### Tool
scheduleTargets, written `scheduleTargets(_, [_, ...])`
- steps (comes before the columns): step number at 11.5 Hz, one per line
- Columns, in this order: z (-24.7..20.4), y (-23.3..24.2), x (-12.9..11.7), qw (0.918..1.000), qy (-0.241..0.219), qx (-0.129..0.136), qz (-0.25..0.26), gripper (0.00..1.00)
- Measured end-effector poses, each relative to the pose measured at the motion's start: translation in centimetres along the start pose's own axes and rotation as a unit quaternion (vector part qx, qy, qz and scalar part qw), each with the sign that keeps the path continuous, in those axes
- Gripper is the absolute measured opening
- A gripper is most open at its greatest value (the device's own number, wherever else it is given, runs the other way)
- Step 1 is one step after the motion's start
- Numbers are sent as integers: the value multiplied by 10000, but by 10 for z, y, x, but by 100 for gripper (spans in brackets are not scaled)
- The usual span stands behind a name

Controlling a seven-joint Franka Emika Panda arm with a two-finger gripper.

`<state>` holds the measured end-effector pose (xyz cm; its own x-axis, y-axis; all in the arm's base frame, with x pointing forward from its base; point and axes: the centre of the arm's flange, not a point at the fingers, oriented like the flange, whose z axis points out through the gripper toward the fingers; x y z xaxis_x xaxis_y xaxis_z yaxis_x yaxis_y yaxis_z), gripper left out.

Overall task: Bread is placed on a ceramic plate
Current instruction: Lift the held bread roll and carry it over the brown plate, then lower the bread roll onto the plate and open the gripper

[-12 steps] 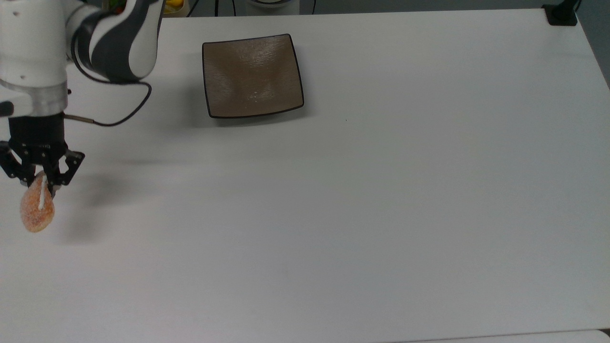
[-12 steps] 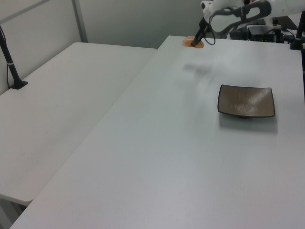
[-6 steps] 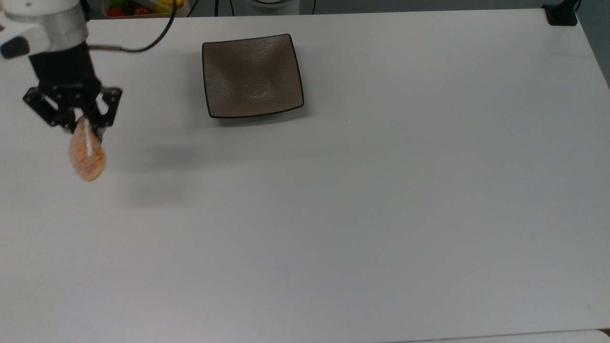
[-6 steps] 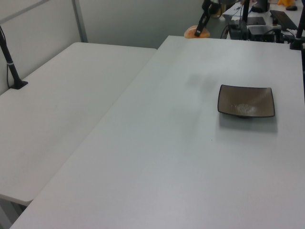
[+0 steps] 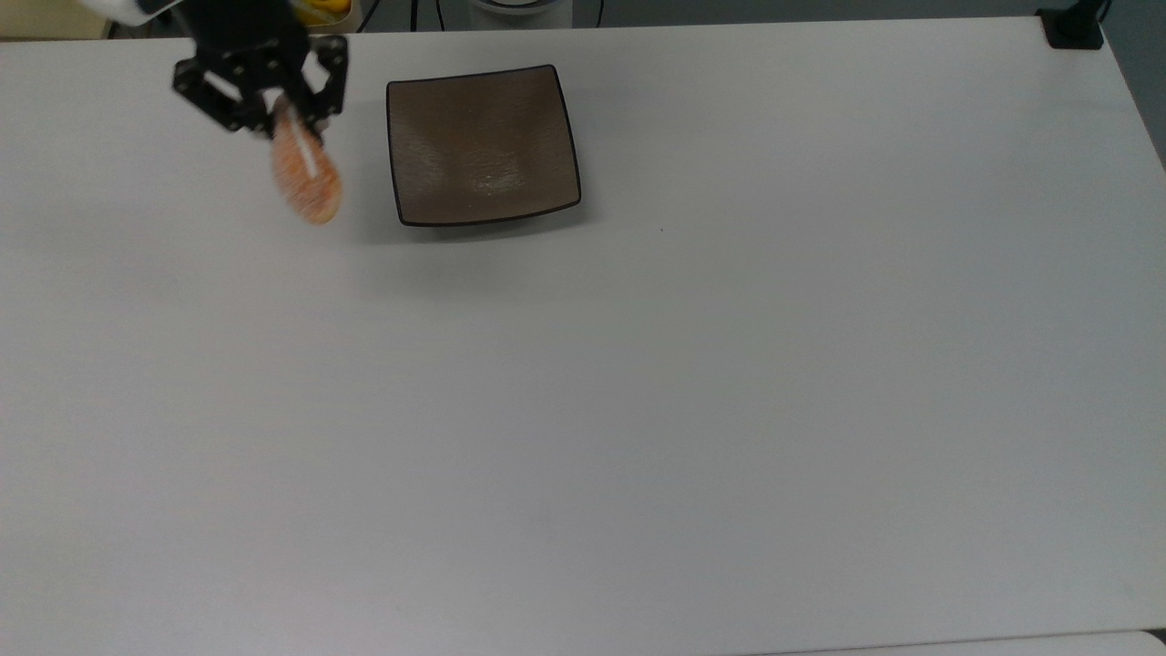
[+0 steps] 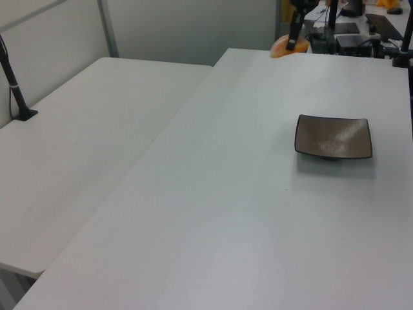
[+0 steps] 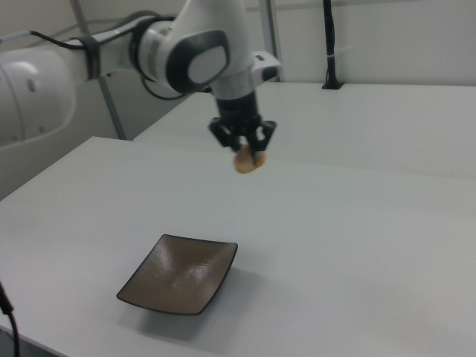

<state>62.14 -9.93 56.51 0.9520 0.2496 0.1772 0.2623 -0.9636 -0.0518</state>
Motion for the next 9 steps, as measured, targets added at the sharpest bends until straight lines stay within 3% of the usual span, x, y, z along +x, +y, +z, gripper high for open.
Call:
scheduleTargets(4, [-3,-57,-36,9961,-704,504,-162,29])
scheduleTargets(9, [45,-100,-74,9882,-1319,764,-158,32])
